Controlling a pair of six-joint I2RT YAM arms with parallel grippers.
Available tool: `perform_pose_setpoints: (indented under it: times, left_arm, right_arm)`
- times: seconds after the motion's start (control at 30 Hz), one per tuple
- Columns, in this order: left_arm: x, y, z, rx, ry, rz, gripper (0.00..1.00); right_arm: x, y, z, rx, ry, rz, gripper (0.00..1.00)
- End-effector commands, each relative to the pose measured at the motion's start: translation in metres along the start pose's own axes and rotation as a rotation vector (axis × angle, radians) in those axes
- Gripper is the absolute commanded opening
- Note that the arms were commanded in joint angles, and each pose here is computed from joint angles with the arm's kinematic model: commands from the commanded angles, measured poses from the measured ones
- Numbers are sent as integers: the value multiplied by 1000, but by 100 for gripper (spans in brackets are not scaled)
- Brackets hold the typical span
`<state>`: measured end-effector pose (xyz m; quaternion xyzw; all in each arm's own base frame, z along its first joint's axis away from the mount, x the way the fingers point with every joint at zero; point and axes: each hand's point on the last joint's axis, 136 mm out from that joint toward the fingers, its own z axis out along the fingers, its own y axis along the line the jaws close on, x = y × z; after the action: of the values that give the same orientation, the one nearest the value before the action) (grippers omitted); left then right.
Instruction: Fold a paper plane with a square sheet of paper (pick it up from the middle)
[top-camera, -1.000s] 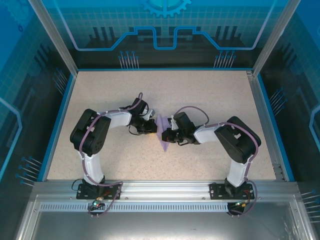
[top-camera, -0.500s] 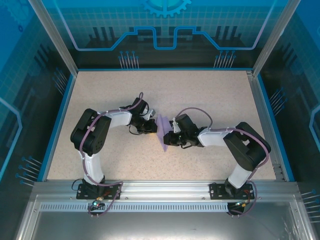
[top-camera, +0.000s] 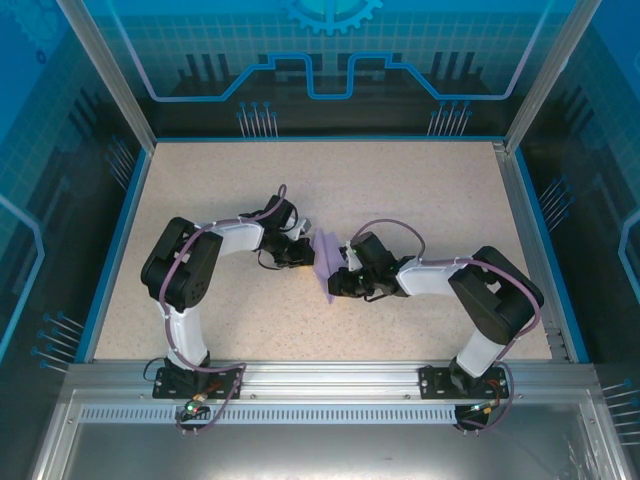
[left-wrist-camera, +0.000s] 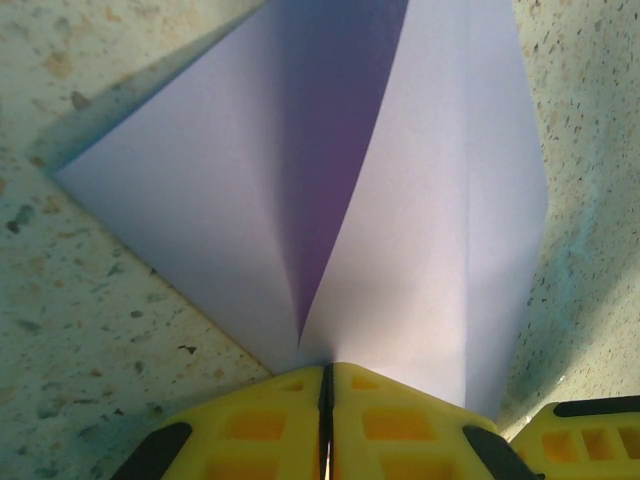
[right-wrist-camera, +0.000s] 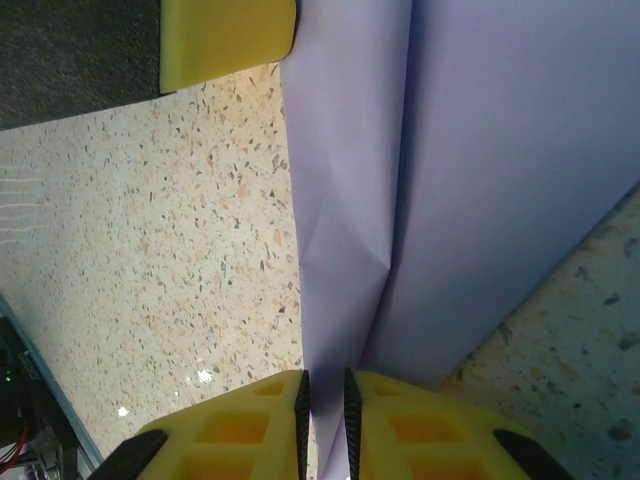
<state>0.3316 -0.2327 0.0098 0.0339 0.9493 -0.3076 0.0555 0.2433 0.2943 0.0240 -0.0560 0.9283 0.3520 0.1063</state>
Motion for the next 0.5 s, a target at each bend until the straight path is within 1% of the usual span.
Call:
perform_pose_setpoints:
  times: [0.0, 0.47]
  left_arm:
    - [36, 46, 25, -157, 116, -44, 10]
    - [40, 47, 29, -155, 129, -45, 10]
  right_arm:
    - [4, 7, 4, -19, 21, -12, 19]
    - [-2, 19, 8, -46, 12, -42, 17]
